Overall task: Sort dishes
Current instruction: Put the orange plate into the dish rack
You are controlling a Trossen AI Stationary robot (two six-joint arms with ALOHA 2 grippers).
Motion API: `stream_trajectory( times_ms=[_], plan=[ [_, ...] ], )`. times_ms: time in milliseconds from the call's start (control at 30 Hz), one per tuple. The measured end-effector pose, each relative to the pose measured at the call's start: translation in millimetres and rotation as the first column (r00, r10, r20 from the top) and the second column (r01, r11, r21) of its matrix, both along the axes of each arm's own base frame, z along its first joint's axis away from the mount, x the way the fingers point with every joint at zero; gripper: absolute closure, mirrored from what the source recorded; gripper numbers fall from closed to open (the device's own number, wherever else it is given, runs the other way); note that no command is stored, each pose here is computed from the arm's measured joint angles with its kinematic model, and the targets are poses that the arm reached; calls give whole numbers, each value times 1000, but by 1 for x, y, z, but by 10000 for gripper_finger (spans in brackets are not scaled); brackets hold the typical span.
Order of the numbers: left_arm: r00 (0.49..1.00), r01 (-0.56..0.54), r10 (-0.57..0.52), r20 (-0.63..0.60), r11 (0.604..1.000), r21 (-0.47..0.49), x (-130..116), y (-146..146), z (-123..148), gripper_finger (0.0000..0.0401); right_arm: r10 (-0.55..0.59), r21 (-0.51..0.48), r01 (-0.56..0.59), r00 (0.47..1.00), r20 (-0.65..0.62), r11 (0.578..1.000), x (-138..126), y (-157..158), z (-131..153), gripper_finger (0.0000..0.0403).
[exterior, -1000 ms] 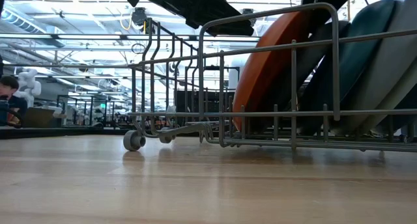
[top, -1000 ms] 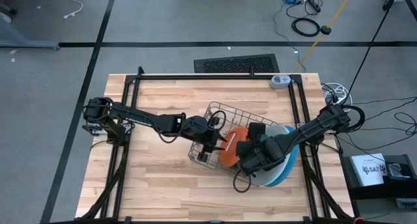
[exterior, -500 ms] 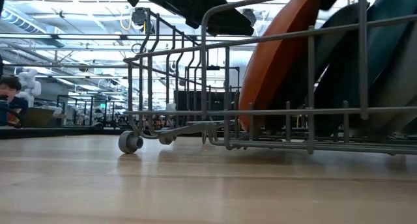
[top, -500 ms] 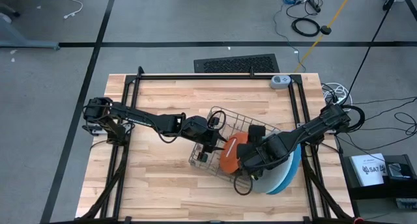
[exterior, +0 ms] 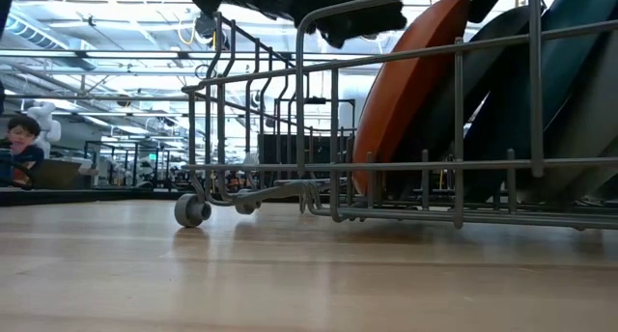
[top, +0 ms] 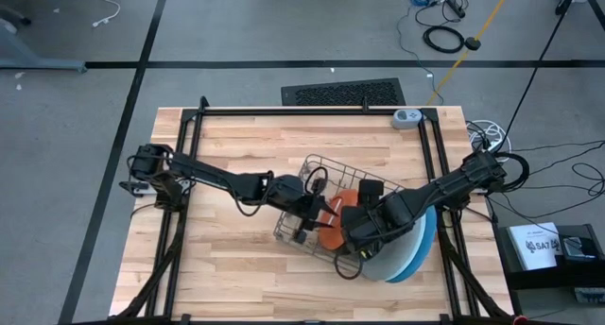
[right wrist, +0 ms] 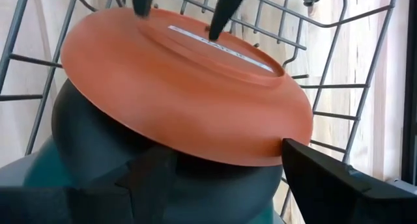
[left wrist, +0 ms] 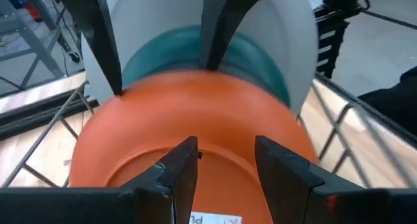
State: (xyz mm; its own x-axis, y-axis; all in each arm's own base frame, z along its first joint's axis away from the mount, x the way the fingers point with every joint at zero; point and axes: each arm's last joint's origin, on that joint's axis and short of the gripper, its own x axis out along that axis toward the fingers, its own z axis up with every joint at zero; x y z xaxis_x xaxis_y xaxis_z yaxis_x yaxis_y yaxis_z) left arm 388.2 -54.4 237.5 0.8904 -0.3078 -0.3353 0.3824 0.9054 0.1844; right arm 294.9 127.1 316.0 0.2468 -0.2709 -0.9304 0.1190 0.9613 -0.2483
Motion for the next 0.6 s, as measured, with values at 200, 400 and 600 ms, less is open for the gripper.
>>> stream_trajectory(
  times_ms=[200, 400, 600],
  plan=[
    [999, -16, 16, -49, 1000, -12, 14, -1, -15, 247, 1, 0, -1, 1000, -5, 1000, 0, 0, 0, 137],
    [993, -13, 12, -115, 1000, -3, 29, -3, -27, 247, 10, 7, -9, 999, -42, 1000, -3, 0, -2, 137],
    [991, 4, -6, -130, 1000, -14, 34, -3, -32, 247, 10, 25, -8, 997, -71, 1000, -5, 0, -2, 137]
  ],
)
